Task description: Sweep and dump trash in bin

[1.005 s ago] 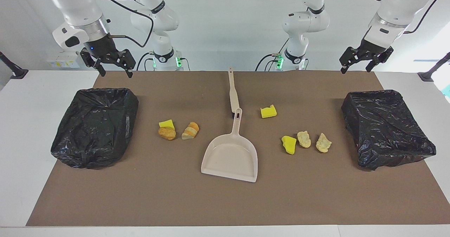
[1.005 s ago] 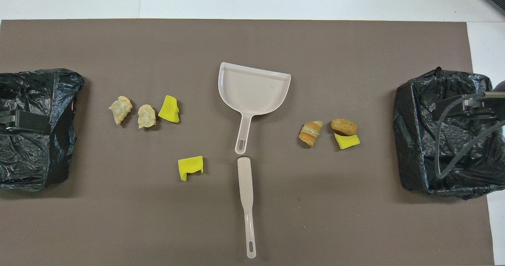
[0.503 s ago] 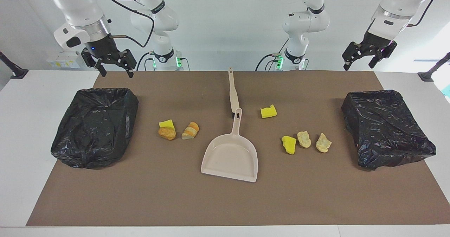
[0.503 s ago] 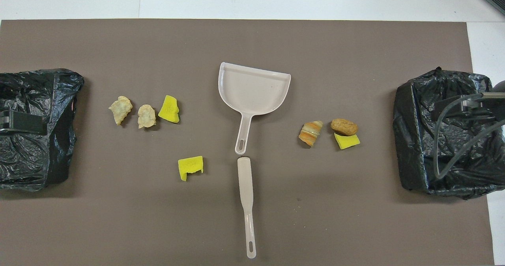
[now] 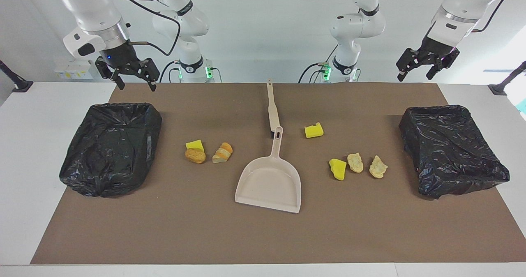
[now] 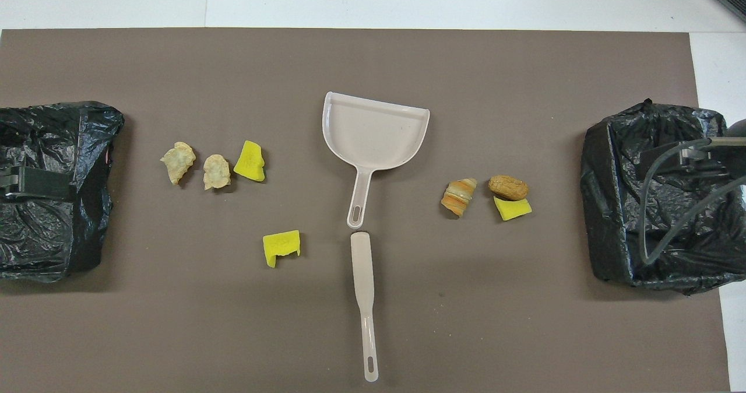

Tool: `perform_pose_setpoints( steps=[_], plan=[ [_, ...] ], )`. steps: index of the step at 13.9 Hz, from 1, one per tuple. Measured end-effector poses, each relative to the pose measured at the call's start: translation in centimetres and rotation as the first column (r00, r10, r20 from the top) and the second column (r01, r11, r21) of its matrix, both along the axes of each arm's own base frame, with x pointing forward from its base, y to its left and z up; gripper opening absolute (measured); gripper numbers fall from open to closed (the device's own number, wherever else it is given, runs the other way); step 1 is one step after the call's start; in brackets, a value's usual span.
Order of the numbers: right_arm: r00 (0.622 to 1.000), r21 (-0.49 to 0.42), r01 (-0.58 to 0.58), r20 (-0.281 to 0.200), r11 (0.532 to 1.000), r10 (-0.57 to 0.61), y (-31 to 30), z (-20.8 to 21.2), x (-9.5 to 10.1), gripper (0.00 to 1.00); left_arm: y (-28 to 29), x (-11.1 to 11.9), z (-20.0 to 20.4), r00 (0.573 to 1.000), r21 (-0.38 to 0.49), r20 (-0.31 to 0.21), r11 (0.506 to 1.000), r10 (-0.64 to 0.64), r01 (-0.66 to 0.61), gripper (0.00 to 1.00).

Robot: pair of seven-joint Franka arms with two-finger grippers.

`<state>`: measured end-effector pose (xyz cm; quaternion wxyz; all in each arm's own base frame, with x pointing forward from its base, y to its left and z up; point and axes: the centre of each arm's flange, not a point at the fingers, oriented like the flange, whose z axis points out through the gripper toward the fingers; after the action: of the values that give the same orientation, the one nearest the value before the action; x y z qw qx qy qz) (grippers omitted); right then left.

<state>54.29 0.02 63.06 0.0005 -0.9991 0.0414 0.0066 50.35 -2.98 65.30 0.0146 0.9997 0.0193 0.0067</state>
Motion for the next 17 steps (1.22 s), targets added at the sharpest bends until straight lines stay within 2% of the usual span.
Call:
perform_pose_setpoints(
  steps=[17],
  plan=[
    [1.0, 0.004, -0.011, -0.024, 1.0, 0.011, 0.6, -1.2, -0.1, 1.0, -0.1, 0.0, -0.1, 1.0, -0.002, -0.003, 1.0, -0.001, 0.001, 1.0]
  ],
)
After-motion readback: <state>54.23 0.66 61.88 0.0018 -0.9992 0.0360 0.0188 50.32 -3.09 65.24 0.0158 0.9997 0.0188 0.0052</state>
